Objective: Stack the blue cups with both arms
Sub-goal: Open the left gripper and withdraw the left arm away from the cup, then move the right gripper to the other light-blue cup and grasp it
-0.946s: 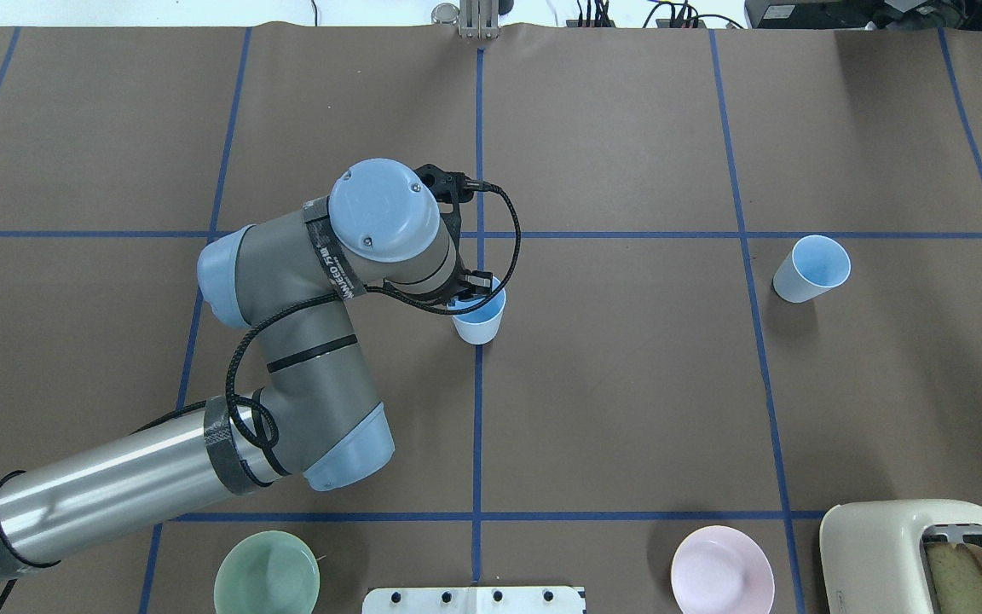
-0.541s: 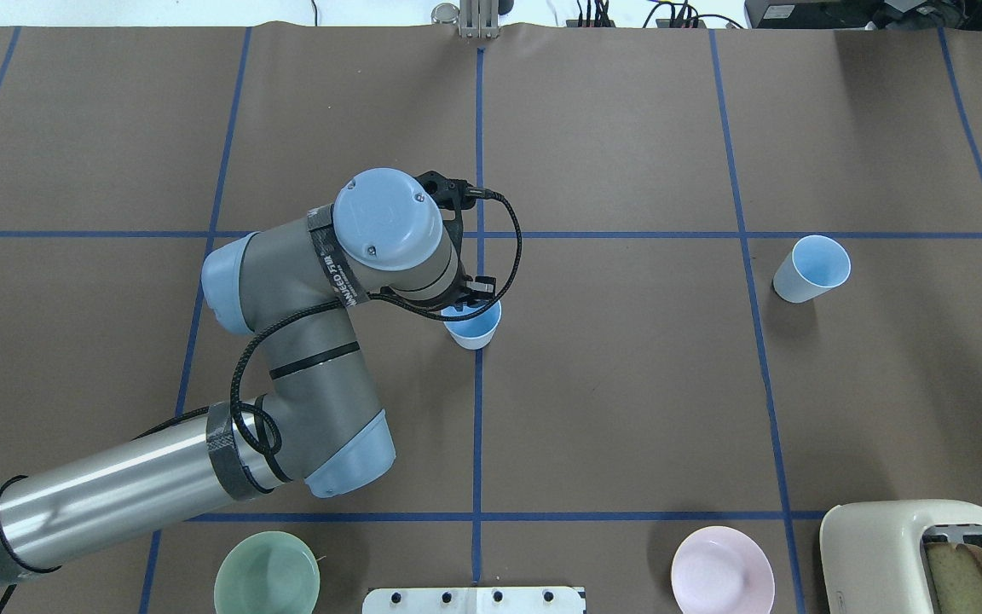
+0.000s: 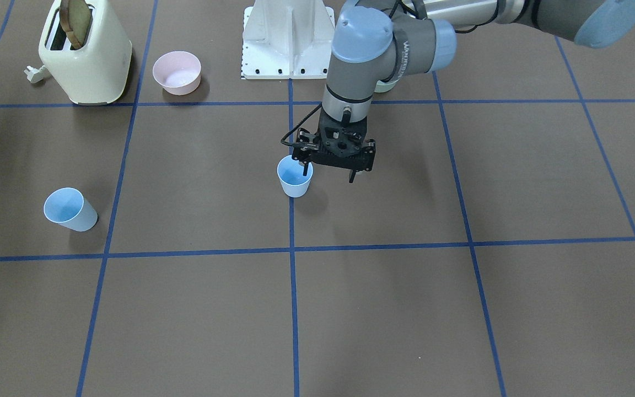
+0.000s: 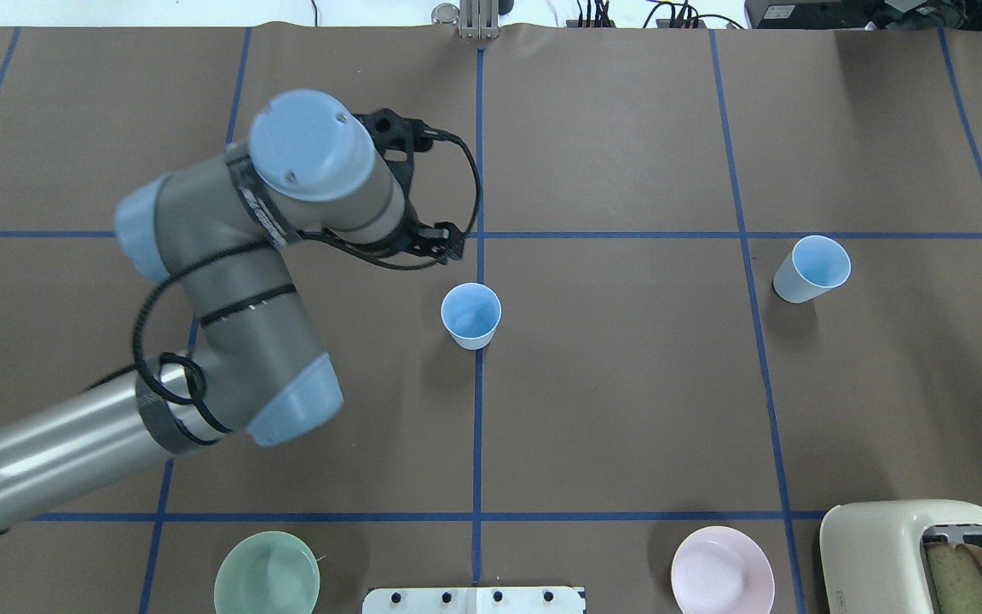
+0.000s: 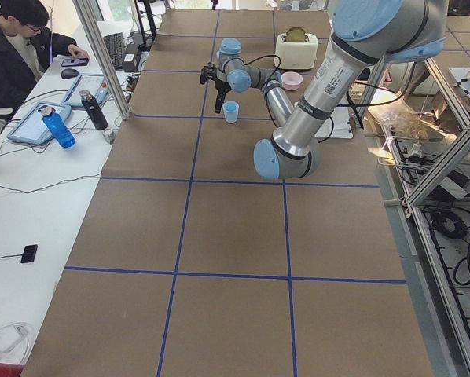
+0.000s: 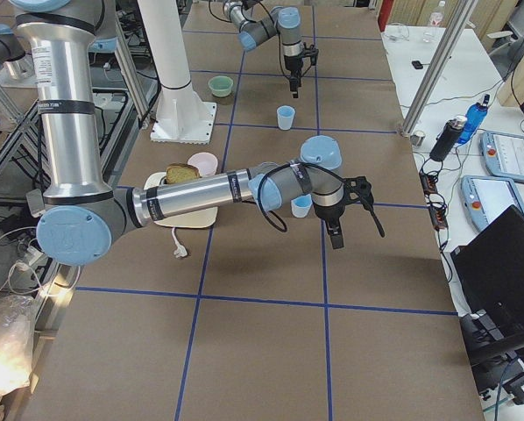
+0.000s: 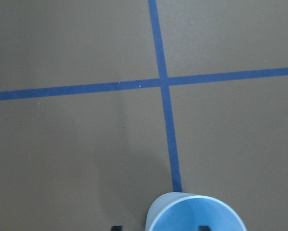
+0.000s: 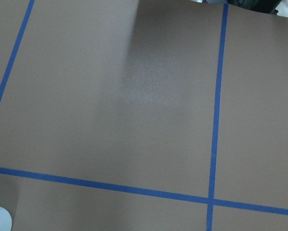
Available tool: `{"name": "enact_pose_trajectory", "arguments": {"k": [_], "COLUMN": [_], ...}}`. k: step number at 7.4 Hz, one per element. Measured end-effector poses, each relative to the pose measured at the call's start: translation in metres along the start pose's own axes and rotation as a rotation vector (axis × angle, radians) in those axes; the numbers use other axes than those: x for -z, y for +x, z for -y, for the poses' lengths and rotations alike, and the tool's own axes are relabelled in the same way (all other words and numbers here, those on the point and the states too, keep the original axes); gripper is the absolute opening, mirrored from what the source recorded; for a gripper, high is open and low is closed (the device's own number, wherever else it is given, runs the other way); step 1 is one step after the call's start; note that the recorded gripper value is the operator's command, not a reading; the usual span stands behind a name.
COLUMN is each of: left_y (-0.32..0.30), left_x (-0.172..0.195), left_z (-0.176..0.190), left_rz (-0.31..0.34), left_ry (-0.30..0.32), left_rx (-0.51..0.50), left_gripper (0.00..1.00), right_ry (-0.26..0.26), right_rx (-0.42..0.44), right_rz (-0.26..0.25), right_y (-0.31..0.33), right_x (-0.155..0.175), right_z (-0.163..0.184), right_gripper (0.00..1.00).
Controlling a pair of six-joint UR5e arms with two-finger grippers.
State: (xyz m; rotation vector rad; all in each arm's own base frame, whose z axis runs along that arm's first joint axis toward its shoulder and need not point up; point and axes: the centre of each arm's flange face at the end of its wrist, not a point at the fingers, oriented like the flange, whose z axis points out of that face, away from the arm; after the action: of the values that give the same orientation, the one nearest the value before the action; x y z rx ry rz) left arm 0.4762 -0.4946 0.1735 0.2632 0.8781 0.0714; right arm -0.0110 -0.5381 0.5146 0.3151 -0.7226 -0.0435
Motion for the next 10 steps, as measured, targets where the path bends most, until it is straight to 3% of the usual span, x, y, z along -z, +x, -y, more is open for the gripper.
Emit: {"name": "enact_pose_trajectory", "arguments": {"k": [3, 5, 6, 8, 10], "left_y": [-0.214, -0.369, -0.451, -0.599, -0.699], "left_x": [0.083, 0.136, 0.158, 0.161, 0.158], "left_z": [0.073, 0.088, 0.081, 0.041, -0.017], "left_rz": [0.098, 0.164, 0.181, 0.139, 0.128], "left_ry": [-0.080, -0.131, -0.155, -0.228, -0.195], "left_rx": [-0.130, -0.216, -0.238, -0.165, -0.083], "left_gripper": [0.98, 0.98, 0.98, 0.98, 0.98], "right_ry": [-0.012, -0.037, -0.046, -0.058, -0.077], "right_rx": [0.012, 0.005, 0.011, 0.039, 0.070], "right_rz": [0.129, 0.196, 0.207, 0.211, 0.146], "right_y": [-0.026, -0.035, -0.040, -0.056, -0.077], "right_x": [0.014, 0.015, 0.013, 0.004, -0.021], "right_z": [-0.004, -0.011, -0.014, -0.017, -0.021], "right_gripper": [1.00, 1.00, 1.00, 1.00, 1.00]}}
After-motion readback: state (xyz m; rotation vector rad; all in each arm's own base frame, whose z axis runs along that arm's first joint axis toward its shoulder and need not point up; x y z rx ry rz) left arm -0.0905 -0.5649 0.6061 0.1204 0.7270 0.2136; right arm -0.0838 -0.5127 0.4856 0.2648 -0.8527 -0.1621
